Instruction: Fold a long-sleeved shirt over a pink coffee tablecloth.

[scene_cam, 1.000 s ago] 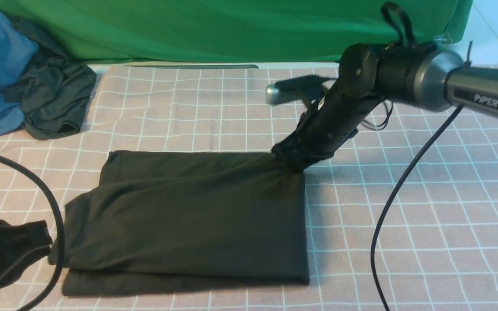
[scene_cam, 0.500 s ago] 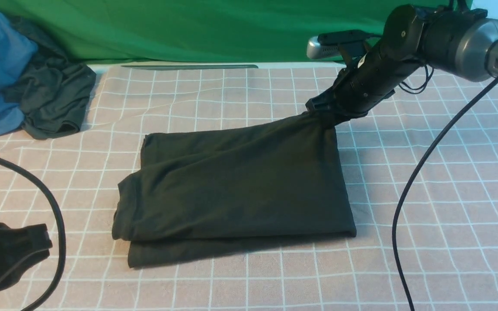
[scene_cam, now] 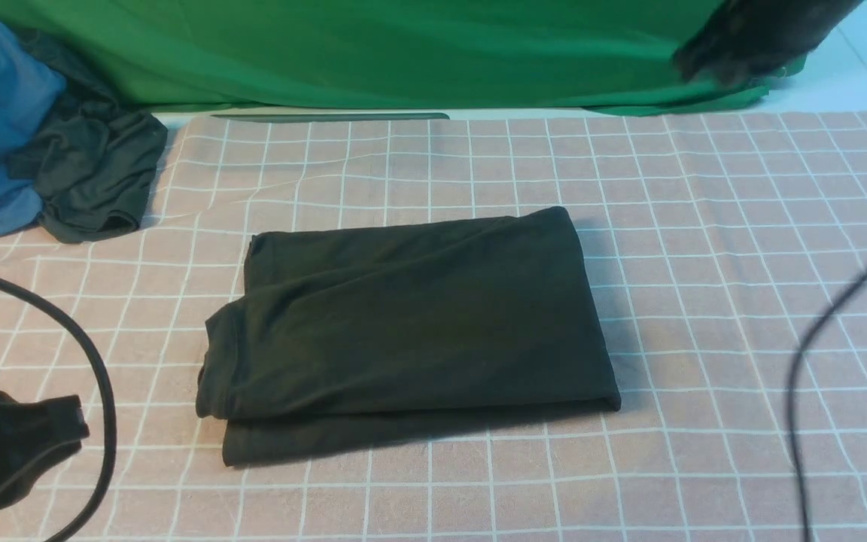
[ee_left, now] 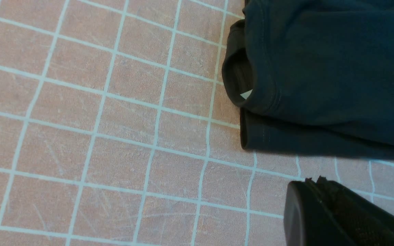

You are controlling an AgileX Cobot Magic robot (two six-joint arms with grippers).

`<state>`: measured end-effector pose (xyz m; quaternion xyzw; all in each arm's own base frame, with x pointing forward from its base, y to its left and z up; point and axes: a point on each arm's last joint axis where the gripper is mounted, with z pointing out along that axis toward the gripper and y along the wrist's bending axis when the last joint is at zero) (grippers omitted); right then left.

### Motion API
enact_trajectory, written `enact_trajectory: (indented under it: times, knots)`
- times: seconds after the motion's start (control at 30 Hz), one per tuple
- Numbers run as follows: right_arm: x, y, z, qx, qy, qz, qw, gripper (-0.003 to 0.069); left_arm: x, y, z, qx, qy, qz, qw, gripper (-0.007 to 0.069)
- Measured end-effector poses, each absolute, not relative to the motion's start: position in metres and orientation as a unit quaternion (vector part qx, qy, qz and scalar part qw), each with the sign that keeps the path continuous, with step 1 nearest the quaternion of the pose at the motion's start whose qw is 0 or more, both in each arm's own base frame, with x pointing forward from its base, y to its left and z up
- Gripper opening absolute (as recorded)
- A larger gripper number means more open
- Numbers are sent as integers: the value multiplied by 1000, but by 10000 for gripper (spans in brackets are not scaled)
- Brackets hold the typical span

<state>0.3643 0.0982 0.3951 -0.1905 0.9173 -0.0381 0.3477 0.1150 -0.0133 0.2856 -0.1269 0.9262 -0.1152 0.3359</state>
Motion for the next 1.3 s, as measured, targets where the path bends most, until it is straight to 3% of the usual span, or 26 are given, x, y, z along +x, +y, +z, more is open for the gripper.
enact_trajectory:
  times: [0.2,0.37,0.6,0.8,1.03,1.3]
  knots:
    - [274,72,465,-164,878,-15,450,39,114,-13,284,-124,929,-110,331,53]
    - [200,50,474,-141,843,4,519,39,114,-13,284,-121,929,-108,331,55]
    - [108,25,437,-129,764,28,632,41,116,-12,286,-120,924,-109,346,69]
    - [48,10,376,-118,652,54,747,45,118,-12,288,-118,919,-112,360,70]
    - [31,9,344,-111,559,75,818,62,121,-12,290,-119,911,-113,377,69]
    - [30,9,344,-111,540,78,831,116,119,-12,286,-114,911,-112,381,69]
